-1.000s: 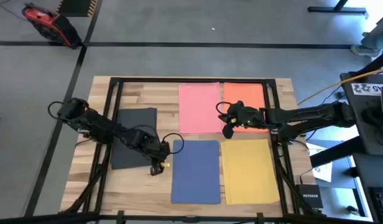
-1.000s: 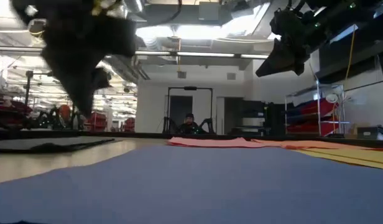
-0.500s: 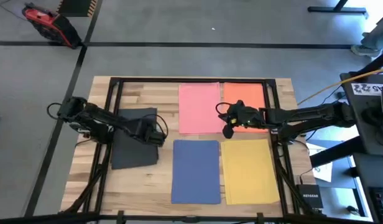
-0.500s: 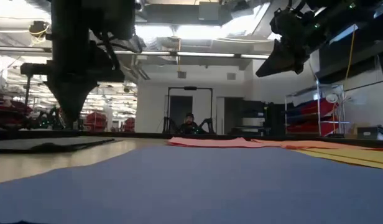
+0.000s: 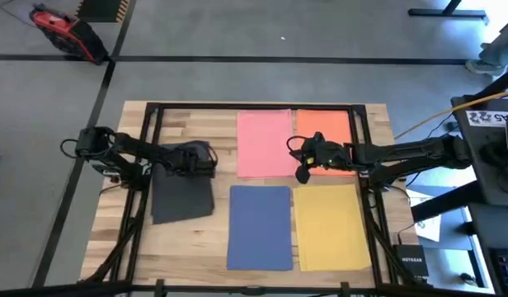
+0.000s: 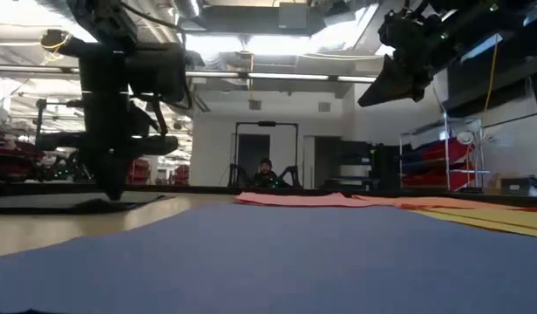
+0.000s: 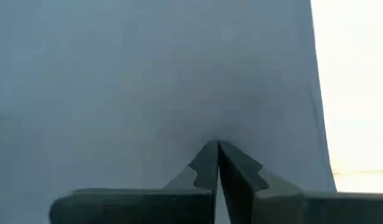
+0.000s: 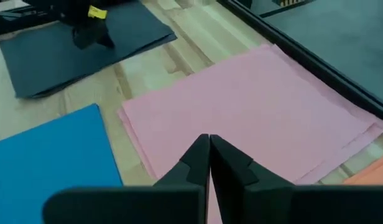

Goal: Organize paper
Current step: Move all of the black paper at the upper left of the table

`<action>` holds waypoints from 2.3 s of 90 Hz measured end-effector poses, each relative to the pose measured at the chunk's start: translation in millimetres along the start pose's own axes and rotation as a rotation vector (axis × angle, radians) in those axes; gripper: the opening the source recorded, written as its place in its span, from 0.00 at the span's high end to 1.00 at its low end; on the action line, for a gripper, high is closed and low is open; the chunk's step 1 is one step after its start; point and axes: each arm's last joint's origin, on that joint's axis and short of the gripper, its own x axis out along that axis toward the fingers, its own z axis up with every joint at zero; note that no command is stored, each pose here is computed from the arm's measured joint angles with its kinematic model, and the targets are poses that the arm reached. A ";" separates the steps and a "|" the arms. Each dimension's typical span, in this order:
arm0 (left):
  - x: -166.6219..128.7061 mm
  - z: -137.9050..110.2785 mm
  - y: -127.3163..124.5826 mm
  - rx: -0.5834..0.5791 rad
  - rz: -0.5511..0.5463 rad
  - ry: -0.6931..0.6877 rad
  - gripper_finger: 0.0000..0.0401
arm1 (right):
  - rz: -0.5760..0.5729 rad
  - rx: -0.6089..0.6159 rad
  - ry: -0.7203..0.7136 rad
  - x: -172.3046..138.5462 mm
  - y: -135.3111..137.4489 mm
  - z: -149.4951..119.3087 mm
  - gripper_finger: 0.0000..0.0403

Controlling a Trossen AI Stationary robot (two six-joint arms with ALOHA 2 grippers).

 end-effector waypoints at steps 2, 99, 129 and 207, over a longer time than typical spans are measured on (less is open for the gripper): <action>0.0 0.0 -0.5 0.013 -0.005 0.000 1.00 | 0.000 0.000 0.000 0.0 0.1 0.0 1.00; -108.5 -35.2 -3.5 1.188 -0.434 0.120 1.00 | -0.030 -0.008 0.016 -0.1 -1.3 -2.2 1.00; -102.4 -87.6 10.4 1.330 -0.516 0.173 1.00 | -0.037 -0.018 0.043 -0.2 -2.1 -4.8 1.00; -60.0 -143.2 -7.4 1.412 -0.422 0.213 1.00 | -0.037 -0.018 0.043 -0.1 -2.1 -4.8 1.00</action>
